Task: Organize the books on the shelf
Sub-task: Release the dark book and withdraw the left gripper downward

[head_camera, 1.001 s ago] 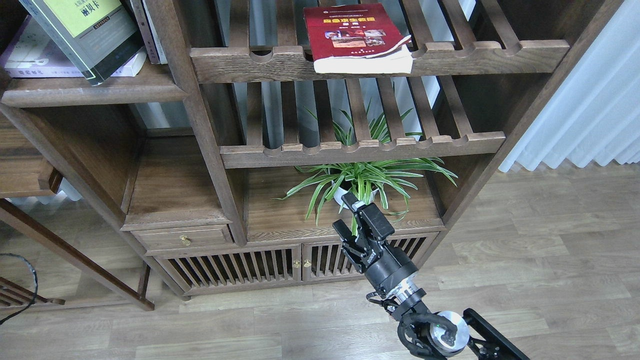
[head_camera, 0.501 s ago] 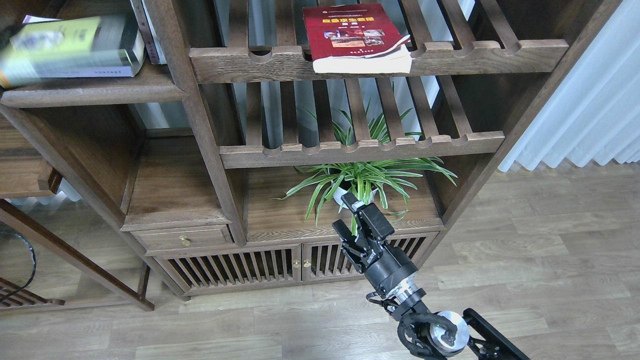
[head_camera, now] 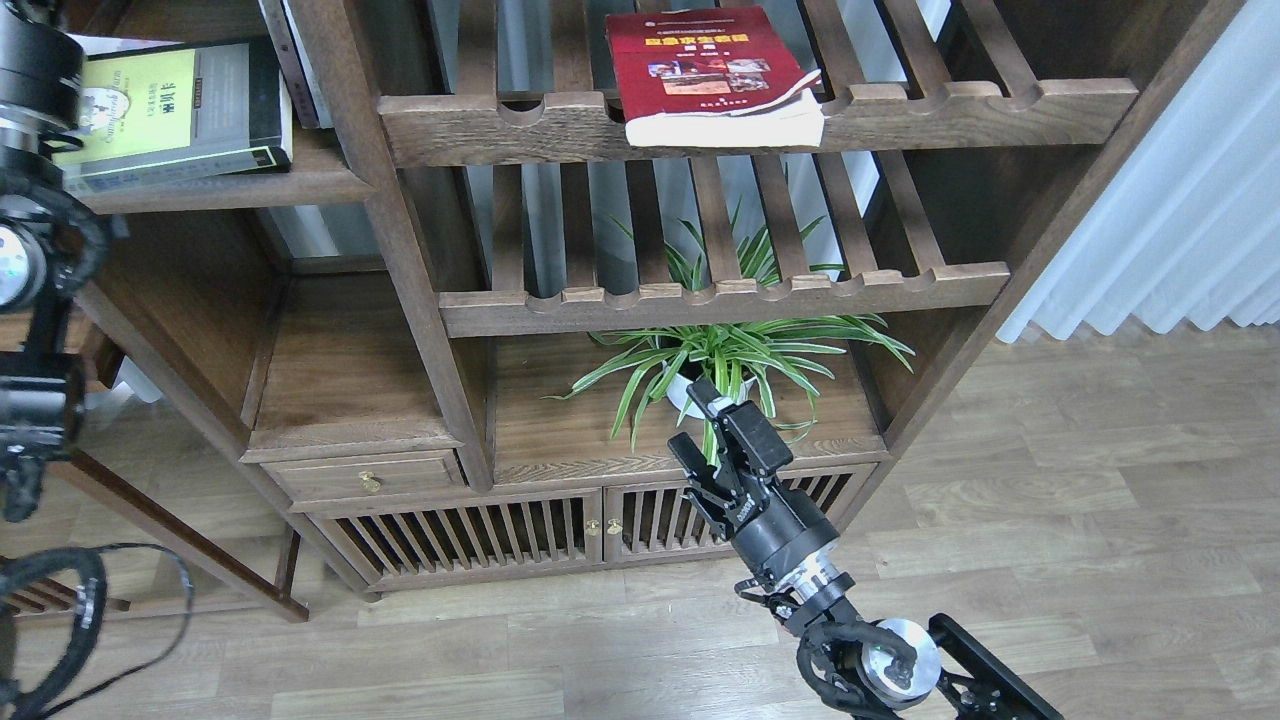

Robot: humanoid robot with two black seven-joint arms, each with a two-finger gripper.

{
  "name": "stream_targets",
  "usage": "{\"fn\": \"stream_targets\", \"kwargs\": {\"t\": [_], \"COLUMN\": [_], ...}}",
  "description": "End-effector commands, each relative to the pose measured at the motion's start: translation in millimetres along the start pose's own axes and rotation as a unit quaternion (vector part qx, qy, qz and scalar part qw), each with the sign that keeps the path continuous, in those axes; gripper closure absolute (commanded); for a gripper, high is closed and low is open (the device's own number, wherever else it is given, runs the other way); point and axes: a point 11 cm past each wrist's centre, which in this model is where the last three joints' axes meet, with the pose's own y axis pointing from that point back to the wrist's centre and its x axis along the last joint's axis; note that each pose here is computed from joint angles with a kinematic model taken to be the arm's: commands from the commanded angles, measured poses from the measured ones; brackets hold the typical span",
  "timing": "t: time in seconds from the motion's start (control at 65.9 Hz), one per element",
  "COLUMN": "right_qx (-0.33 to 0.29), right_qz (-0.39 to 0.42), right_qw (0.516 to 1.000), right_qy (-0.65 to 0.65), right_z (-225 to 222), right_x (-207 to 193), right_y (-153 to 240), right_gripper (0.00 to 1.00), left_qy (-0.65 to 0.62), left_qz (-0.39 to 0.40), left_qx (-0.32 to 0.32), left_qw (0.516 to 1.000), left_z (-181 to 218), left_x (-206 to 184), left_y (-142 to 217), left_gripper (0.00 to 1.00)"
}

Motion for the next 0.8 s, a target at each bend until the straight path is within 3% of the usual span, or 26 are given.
{"fn": "stream_targets", "kwargs": {"t": [0.0,0.303,0.546,0.789], "right_qx": [0.0,-0.001,0.0,0.0], "right_qz": [-0.001,0.0,0.0,-0.001], "right_qw": [1.0,1.0,1.0,1.0], "right_qy": [0.001,0.001,0.001,0.001], "right_z": [-0.3,0.0,-0.2,-0.8], "right_x": [-0.7,-0.3,-0.3,-0.9], "right_y": [-0.7,-0.2,-0.2,-0.7], "right_gripper": [0.02,0.02,0.02,0.02], "left_qy": [0.028,0.062,0.065,0.066], "left_qz": [-0.004,-0.005,-0.04,-0.049], "left_qx": [0.005,0.025,0.03,0.035], "left_qw": [1.0,0.998,0.997,0.996], "left_z": [-20.3,-54.5,-56.8,-59.2], "left_x": [-2.0,-8.3,-31.4,-37.1], "left_y": [10.7,56.1,50.3,49.1], "left_gripper": [0.04,0.05,0.12,0.13]}}
